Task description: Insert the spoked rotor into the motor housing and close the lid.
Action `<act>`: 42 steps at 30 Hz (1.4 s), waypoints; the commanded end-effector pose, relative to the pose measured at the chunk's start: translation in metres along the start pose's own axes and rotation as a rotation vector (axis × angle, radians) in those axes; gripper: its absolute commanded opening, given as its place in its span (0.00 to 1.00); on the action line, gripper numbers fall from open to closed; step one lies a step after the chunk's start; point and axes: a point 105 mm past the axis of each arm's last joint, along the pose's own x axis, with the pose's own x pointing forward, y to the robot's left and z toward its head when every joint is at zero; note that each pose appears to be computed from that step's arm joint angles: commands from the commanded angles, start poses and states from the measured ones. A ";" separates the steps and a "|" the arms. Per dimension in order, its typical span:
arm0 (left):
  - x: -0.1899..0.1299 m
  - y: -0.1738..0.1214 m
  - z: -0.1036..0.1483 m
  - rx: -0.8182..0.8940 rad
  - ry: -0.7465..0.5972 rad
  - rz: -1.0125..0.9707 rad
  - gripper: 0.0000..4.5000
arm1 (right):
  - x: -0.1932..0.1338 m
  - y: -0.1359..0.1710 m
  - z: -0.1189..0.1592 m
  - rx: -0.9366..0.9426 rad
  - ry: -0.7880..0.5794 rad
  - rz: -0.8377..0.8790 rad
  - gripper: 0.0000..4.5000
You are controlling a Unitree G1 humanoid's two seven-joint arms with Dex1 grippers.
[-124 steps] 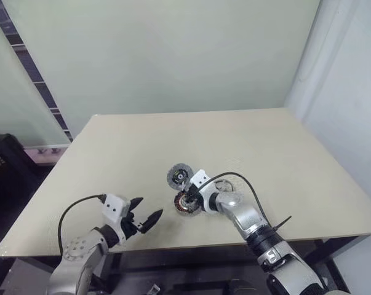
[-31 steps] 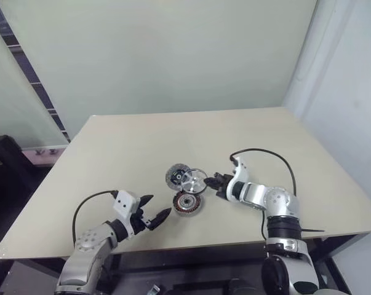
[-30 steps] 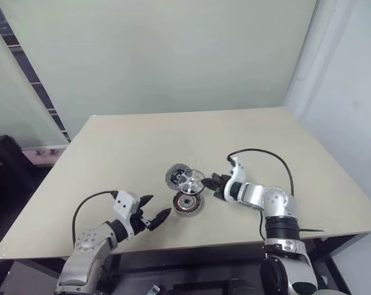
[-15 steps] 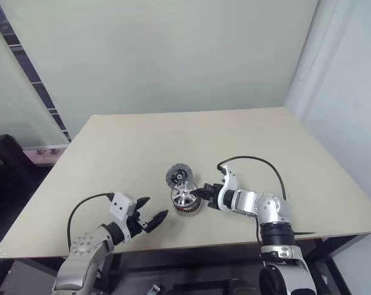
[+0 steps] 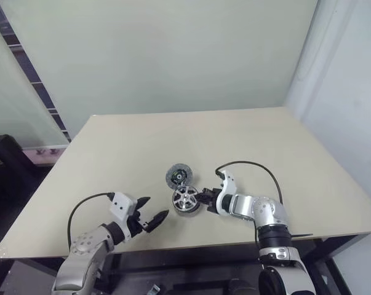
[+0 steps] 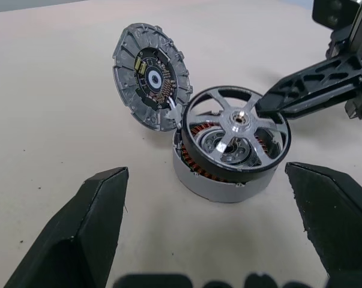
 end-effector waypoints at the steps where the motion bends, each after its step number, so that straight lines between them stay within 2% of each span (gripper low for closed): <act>1: -0.002 0.002 0.016 0.039 -0.045 0.008 1.00 | 0.005 0.020 0.007 -0.036 -0.024 0.043 0.07; 13: 0.000 0.002 0.017 0.038 -0.048 0.011 1.00 | 0.010 0.020 0.004 -0.059 -0.015 0.027 0.07; 24: 0.001 0.000 0.017 0.037 -0.054 0.008 1.00 | 0.005 0.025 0.011 -0.089 -0.045 0.039 0.87; 32: 0.003 0.000 0.017 0.038 -0.053 0.004 1.00 | -0.018 0.046 0.032 -0.200 -0.093 0.112 0.87; 37: 0.004 0.001 0.018 0.039 -0.052 0.002 1.00 | -0.023 0.052 0.029 -0.510 -0.106 0.080 0.87; 40: 0.002 0.005 0.017 0.041 -0.044 0.011 1.00 | -0.017 0.056 0.020 -0.688 -0.135 0.080 0.73; 42: -0.001 0.011 0.015 0.048 -0.031 0.031 1.00 | -0.009 0.056 0.011 -0.817 -0.145 0.075 0.59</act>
